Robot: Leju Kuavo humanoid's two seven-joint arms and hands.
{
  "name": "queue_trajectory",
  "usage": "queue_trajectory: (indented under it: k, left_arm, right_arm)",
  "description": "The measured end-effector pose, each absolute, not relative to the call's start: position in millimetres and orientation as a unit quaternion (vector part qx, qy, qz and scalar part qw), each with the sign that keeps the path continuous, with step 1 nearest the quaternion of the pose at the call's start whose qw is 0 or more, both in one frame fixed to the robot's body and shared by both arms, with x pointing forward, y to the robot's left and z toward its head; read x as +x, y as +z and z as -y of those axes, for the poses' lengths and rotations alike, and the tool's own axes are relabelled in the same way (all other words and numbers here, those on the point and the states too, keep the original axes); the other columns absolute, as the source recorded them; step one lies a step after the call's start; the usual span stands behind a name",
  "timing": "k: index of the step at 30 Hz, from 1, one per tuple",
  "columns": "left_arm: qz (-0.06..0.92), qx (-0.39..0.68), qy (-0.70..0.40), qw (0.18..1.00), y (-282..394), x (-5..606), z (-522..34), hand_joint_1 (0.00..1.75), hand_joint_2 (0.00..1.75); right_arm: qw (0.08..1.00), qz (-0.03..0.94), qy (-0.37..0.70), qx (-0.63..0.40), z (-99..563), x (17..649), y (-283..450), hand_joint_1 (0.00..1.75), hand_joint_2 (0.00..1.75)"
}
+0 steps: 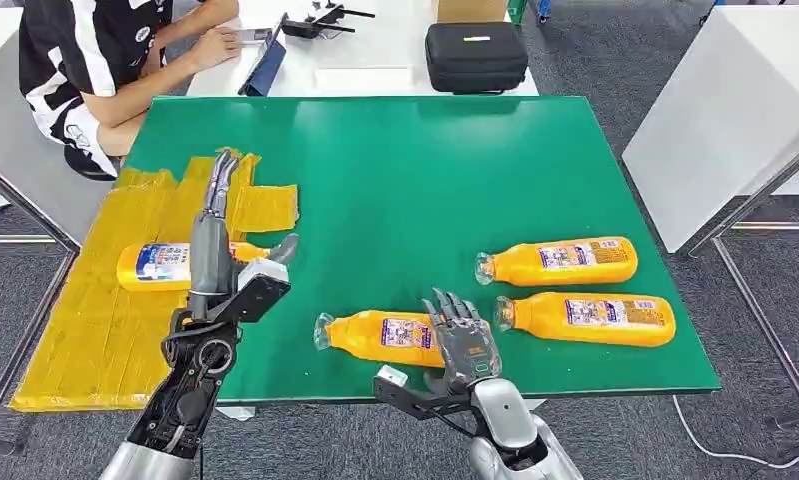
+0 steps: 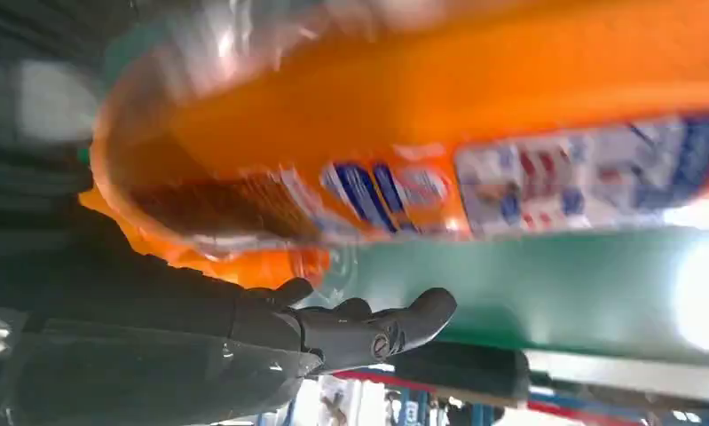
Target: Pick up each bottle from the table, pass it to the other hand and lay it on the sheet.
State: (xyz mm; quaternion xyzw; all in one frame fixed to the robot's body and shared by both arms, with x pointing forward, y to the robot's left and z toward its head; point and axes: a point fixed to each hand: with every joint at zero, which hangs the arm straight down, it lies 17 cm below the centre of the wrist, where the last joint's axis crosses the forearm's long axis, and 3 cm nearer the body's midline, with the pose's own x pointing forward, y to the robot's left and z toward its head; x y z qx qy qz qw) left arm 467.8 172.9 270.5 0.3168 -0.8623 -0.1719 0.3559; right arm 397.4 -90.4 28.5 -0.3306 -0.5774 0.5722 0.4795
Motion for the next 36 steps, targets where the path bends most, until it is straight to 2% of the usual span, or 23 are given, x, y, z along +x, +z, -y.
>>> queue_trajectory:
  k: [9,10,11,12,13,14,15,21,36]
  left_arm:
    - [0.908,0.277,-0.098,0.298,319.4,416.3,-160.5,0.00,1.75]
    - [0.911,0.273,-0.094,0.295,322.2,413.4,-159.3,0.00,1.75]
    - [0.912,0.272,-0.092,0.293,324.4,411.4,-158.7,0.00,1.75]
    - [0.914,0.269,-0.089,0.290,327.0,409.0,-157.9,0.00,1.75]
    - [0.917,0.265,-0.085,0.288,328.9,407.1,-157.7,0.00,1.75]
    - [0.919,0.261,-0.081,0.283,331.3,404.4,-158.0,0.00,1.75]
    - [0.922,0.259,-0.072,0.277,334.1,401.2,-160.2,0.00,1.75]
    - [0.931,0.252,-0.033,0.263,349.3,391.2,-171.9,0.00,1.75]
    - [0.934,0.228,-0.025,0.275,348.5,392.7,-172.3,0.00,1.75]
  right_arm:
    - [0.510,0.541,0.574,-0.343,109.6,405.0,3.2,0.00,1.75]
    - [0.512,0.539,0.574,-0.343,110.4,405.7,1.7,0.10,1.75]
    - [0.513,0.538,0.574,-0.343,110.5,406.2,0.9,0.38,1.75]
    - [0.515,0.537,0.574,-0.343,110.9,406.3,-0.1,0.40,1.75]
    - [0.516,0.535,0.574,-0.344,111.5,406.1,-1.5,0.99,1.75]
    - [0.516,0.532,0.575,-0.347,112.6,406.9,-2.1,1.43,1.75]
    - [0.518,0.527,0.576,-0.349,114.7,407.6,-4.0,1.71,1.75]
    - [0.521,0.516,0.578,-0.357,122.3,415.7,-8.4,1.73,1.75]
    - [0.538,0.544,0.537,-0.356,123.9,426.3,4.9,1.75,1.75]
